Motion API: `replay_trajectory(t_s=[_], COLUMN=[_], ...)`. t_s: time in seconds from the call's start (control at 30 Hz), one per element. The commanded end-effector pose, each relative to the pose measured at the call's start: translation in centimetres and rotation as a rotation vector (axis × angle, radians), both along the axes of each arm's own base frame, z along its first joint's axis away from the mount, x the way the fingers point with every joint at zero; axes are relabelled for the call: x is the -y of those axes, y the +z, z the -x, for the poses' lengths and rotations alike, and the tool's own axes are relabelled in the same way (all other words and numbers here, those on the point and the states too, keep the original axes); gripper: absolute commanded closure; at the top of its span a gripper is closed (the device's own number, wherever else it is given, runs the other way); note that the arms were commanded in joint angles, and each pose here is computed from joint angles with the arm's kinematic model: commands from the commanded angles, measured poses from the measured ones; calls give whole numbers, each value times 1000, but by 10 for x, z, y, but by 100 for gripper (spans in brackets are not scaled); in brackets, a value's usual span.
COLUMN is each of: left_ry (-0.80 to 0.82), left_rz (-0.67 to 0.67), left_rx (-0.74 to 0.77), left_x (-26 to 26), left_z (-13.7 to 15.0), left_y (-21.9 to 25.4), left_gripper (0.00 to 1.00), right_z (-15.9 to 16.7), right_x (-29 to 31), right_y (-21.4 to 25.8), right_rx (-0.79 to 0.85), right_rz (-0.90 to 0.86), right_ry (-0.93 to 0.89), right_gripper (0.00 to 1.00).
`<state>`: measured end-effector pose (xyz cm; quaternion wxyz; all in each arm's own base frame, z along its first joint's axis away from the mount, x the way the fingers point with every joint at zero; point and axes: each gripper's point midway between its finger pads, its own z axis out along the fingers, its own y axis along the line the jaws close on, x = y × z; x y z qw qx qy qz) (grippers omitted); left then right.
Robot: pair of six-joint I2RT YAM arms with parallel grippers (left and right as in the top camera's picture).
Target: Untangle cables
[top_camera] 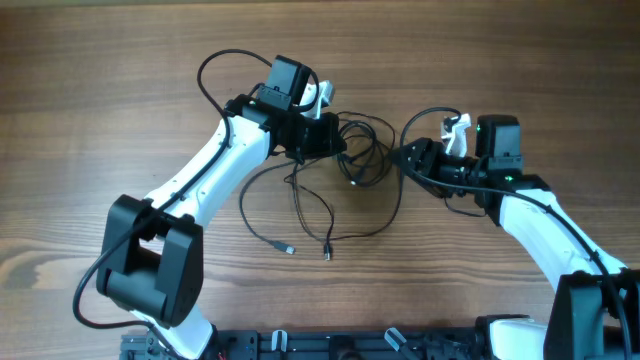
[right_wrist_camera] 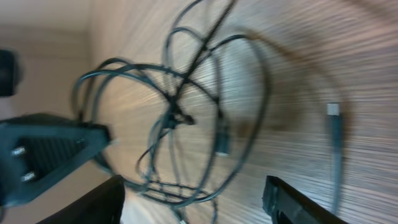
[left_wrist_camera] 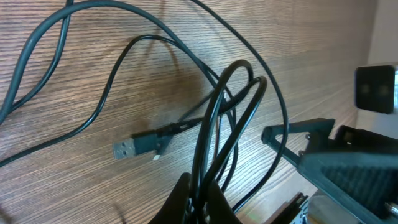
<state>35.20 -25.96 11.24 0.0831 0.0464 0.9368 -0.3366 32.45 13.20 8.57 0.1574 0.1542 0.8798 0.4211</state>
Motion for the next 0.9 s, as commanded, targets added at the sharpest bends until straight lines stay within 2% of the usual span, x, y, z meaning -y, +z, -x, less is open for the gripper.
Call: replay_trajectory(t_s=[0.0, 0.07, 0.1, 0.2, 0.23, 0.27, 0.3, 0.33, 0.47, 0.57, 0.6, 0.7, 0.73, 0.87], left_ry=[-14, -35, -36, 24, 88, 128, 146, 158, 223, 253, 257, 290, 317, 677], left_rz=[161, 259, 293, 296, 247, 211, 189, 170, 39, -36, -47, -118, -160, -375], left_rx=[124, 246, 319, 495, 544, 560, 557, 546, 442, 390, 380, 354, 349, 278], left_x=[2, 2, -2, -21, -35, -43, -47, -50, -69, -80, -82, -94, -102, -162], left_z=[-7, -11, -13, -24, -31, -34, -33, -32, -28, -23, -21, -19, -19, -23], left_y=[64, 110, 133, 178, 186, 187, 186, 182, 149, 133, 131, 120, 116, 100], left_gripper=[96, 96, 96, 94, 89, 72, 37, 23, 14, 0, 0, 0, 0, 0], right_z=[-6, -4, -3, -3, -2, -2, -1, -1, -1, 0, 2, 1, 0, -7], right_x=[10, 13, 15, 21, 23, 25, 26, 26, 26, 26, 24, 16, 16, 6], right_y=[-9, -12, -15, -20, -22, -24, -24, -24, -25, -25, -25, -17, -15, 10], right_rx=[37, 24, 14, -2, -13, -18, -21, -21, -23, -27, -28, 96, 121, 228], right_rz=[100, 117, 132, 163, 179, 190, 191, 193, 194, 192, 185, 205, 212, 175], right_ry=[-4, -10, -19, -40, -51, -58, -58, -59, -60, -58, -46, 83, 99, 164], right_gripper=[39, 50, 50, 46, 40, 34, 31, 28, 21, 19, 18, 1, 1, 1])
